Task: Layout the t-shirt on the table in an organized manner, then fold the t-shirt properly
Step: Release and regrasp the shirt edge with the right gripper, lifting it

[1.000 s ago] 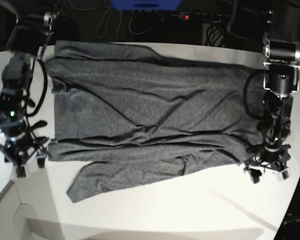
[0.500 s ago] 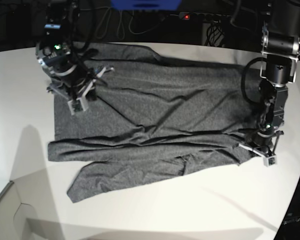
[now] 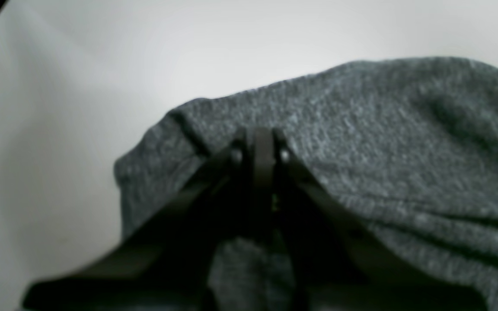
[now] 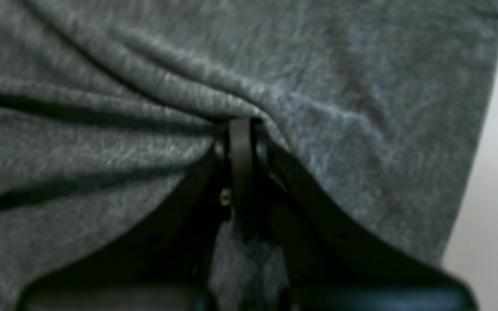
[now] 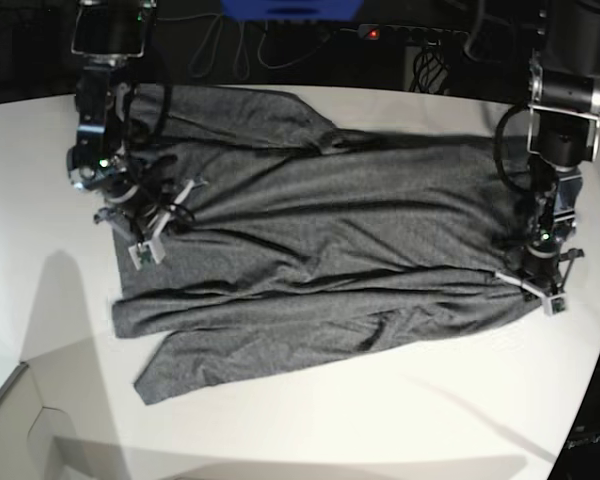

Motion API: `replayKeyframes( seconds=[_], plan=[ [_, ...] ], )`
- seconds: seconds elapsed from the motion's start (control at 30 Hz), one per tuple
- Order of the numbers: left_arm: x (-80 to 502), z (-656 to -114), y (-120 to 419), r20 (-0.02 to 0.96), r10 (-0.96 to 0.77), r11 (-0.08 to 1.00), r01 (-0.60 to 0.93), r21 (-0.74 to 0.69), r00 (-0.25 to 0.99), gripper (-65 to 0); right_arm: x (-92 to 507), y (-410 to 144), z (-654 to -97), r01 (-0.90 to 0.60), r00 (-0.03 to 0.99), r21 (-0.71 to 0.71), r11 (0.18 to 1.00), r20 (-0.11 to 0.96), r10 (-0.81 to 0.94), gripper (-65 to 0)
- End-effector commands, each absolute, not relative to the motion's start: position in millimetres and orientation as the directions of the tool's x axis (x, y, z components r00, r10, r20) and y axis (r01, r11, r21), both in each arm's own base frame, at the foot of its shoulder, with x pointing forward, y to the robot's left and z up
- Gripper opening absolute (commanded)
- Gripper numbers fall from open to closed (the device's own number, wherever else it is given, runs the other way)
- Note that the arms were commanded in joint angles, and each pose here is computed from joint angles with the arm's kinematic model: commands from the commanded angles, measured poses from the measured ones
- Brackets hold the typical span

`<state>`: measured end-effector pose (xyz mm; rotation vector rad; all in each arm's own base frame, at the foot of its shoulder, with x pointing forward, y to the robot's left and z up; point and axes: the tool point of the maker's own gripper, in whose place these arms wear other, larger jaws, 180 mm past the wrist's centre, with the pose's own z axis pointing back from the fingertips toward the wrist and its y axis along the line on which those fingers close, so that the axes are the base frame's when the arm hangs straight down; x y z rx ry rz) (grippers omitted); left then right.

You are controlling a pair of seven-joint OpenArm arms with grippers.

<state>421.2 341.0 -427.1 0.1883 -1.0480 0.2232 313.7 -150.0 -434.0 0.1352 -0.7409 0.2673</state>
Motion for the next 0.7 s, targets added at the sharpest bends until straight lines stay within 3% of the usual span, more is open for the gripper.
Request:
replayKeyframes(
  seconds=[0.0,0.33,0.67],
  plan=[
    [415.9,-428.8,357.4,0.853,0.096,0.951,-0.301,0.074,0.513,-62.2,318.9,-167.1,-442.7,-0.276,0.746,-0.017,0.961,0.627,0.226,-65.0],
    [370.1,-449.6,382.7,0.824,0.106,0.936,-0.335,0.106,0.556,-62.2,448.7,-170.6,-414.5,-0.24,0.701,0.073,0.968,0.703,0.12,-65.0],
    [320.0,-433.7,406.0,0.824,0.228,0.897,-0.44,0.029,0.519,-62.3,514.3,-75.9,-371.9,-0.4,0.57,0.123,0.908,0.809,0.142,-65.0]
  ],
)
